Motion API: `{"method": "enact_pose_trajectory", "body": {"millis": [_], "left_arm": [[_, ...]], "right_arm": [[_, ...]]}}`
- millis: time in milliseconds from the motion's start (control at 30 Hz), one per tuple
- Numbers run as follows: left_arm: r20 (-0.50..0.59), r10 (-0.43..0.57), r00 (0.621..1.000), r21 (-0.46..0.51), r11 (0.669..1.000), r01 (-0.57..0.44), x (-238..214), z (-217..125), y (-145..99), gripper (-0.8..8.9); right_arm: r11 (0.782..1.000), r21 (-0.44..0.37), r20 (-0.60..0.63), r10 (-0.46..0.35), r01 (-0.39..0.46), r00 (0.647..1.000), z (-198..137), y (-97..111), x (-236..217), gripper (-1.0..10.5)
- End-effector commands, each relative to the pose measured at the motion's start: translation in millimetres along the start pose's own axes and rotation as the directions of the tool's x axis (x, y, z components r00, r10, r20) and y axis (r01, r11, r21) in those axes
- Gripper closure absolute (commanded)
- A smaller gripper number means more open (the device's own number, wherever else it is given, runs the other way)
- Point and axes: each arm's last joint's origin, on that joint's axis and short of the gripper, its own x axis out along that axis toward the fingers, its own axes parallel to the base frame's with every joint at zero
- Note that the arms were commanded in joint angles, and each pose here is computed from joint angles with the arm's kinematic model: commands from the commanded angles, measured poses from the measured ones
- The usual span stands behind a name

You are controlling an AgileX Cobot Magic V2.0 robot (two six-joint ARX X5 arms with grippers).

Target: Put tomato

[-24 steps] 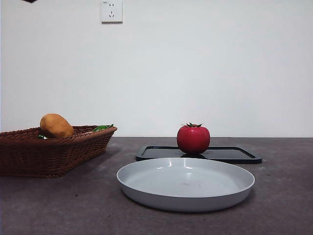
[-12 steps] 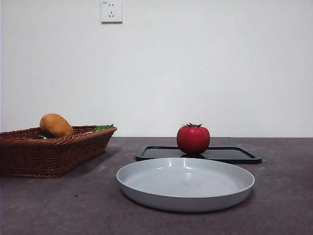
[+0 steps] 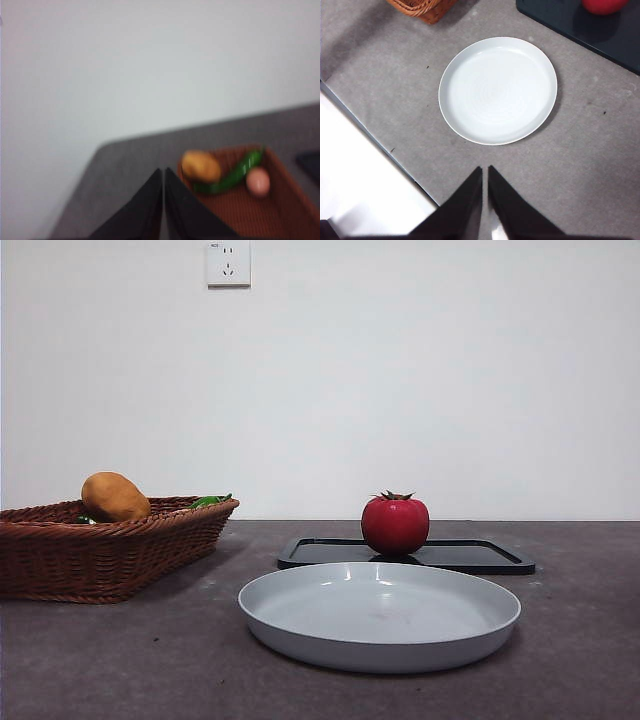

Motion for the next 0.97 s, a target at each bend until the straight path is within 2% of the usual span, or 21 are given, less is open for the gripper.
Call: {"method": "enact_pose_trajectory", "body": {"millis": [33,167,367,633,967], "left_arm": [[-0.041,-0.001,0.999,0.001,1.0,0.001,2.3,-26.1,-4.9,8.06],[-0.107,-0.015,0.994,-0.016,1.0,0.013,4.8,-64.2,-13.0,8.06],[-0.158,-0.027,0.987,-0.062,0.998,0.017,5.8,-99.8,-20.6,8.06],[-0.199,-0.036,0.979,-0.085,0.996,0.02,6.7,-123.7,-25.7,8.06],[-0.197,-0.036,0.98,-0.088,0.996,0.018,7.1,-124.9,-25.9,8.06]], "right_arm": [[1.0,0.002,0.01,0.006,-0.006,1.0,3.0,1.2,-0.9,9.4],[1.0,0.002,0.01,0.006,-0.006,1.0,3.0,1.2,-0.9,9.4],[1.0,0.002,0.01,0.006,-0.006,1.0,3.0,1.2,-0.9,9.4],[1.0,0.002,0.01,0.006,-0.006,1.0,3.0,1.3,-1.0,9.4],[1.0,0.0,0.016,0.006,-0.006,1.0,3.5,1.3,-1.0,9.4]]}}
